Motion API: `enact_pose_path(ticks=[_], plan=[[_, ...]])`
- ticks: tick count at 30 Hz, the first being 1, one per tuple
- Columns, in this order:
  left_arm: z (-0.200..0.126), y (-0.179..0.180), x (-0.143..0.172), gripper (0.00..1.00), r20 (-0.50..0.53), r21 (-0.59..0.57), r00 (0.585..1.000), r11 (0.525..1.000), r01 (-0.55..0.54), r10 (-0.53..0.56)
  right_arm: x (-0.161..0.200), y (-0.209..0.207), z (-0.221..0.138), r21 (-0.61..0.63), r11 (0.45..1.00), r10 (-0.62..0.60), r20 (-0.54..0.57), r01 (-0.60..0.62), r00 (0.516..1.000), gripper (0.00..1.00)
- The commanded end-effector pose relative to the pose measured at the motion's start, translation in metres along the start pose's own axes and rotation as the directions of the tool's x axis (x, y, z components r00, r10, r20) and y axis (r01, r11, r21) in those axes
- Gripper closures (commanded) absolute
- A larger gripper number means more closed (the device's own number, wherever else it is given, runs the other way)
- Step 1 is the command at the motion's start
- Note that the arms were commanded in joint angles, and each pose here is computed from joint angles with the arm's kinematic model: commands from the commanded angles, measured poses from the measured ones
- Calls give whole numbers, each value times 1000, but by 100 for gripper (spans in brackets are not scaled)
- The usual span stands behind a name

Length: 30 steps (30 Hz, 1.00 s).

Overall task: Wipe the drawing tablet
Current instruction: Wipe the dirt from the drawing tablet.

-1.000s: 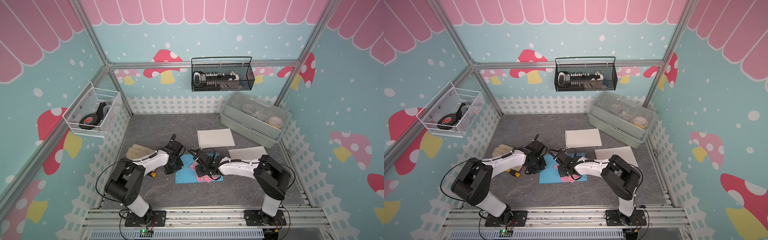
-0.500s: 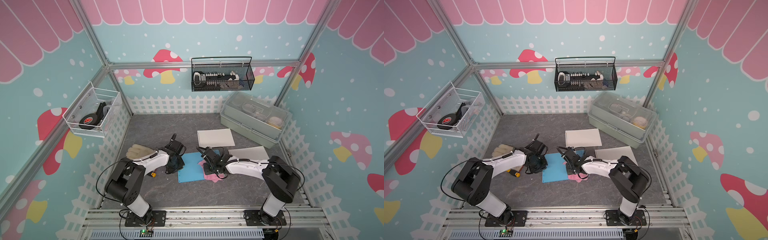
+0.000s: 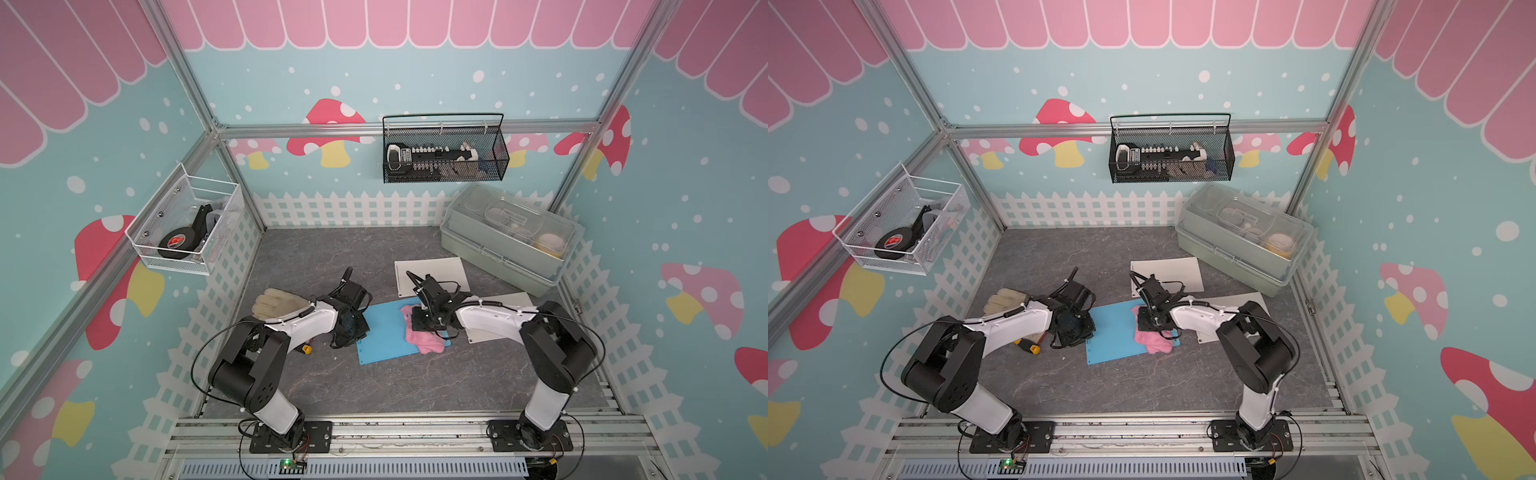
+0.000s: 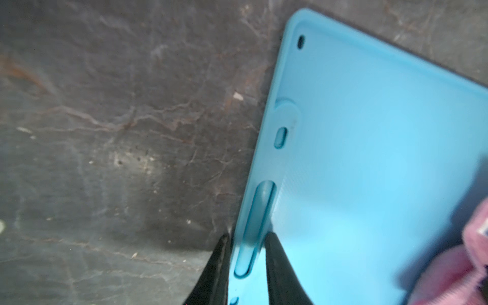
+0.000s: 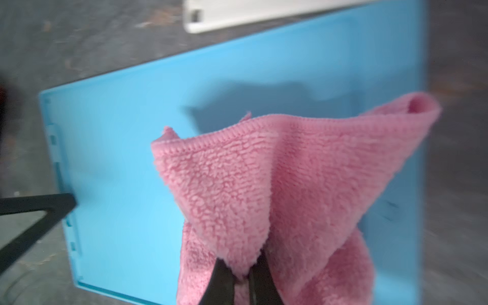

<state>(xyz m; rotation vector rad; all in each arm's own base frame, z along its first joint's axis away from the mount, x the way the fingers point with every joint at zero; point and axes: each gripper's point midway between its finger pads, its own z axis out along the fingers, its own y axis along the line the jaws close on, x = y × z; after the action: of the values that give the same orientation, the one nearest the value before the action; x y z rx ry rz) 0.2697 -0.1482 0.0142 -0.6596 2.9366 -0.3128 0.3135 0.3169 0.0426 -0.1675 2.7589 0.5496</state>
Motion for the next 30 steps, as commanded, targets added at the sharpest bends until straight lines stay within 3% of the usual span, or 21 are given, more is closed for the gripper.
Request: enact_pose_path(ticks=[1,5,11,13,18,20,25,30], plan=[[32,42,33,74,-129,-141,992,990,-25,6,-2,74,28,-154,987,-47,-40,40,998,100],[34,47,33,74,-128,-152,992,988,-25,5,-16,64,45,-149,988,45,-38,-50,998,100],[30,52,28,74,-112,-153,994,988,-20,3,-25,-39,17,29,988,152,0,-152,988,100],[28,52,26,75,-104,-146,994,989,-25,9,-32,-26,18,-7,992,126,3,-126,992,100],[29,45,23,75,-106,-102,994,994,-46,35,-35,87,47,-198,980,13,-25,-17,1000,100],[28,47,18,76,-103,-98,995,995,-27,17,-31,106,59,-228,973,38,-43,-47,998,100],[28,49,14,78,-110,-81,994,997,-2,-7,-25,75,78,-195,972,119,-85,-134,989,100],[28,51,17,80,-118,-80,993,997,11,-21,-43,31,47,-160,978,135,-12,-135,991,100]])
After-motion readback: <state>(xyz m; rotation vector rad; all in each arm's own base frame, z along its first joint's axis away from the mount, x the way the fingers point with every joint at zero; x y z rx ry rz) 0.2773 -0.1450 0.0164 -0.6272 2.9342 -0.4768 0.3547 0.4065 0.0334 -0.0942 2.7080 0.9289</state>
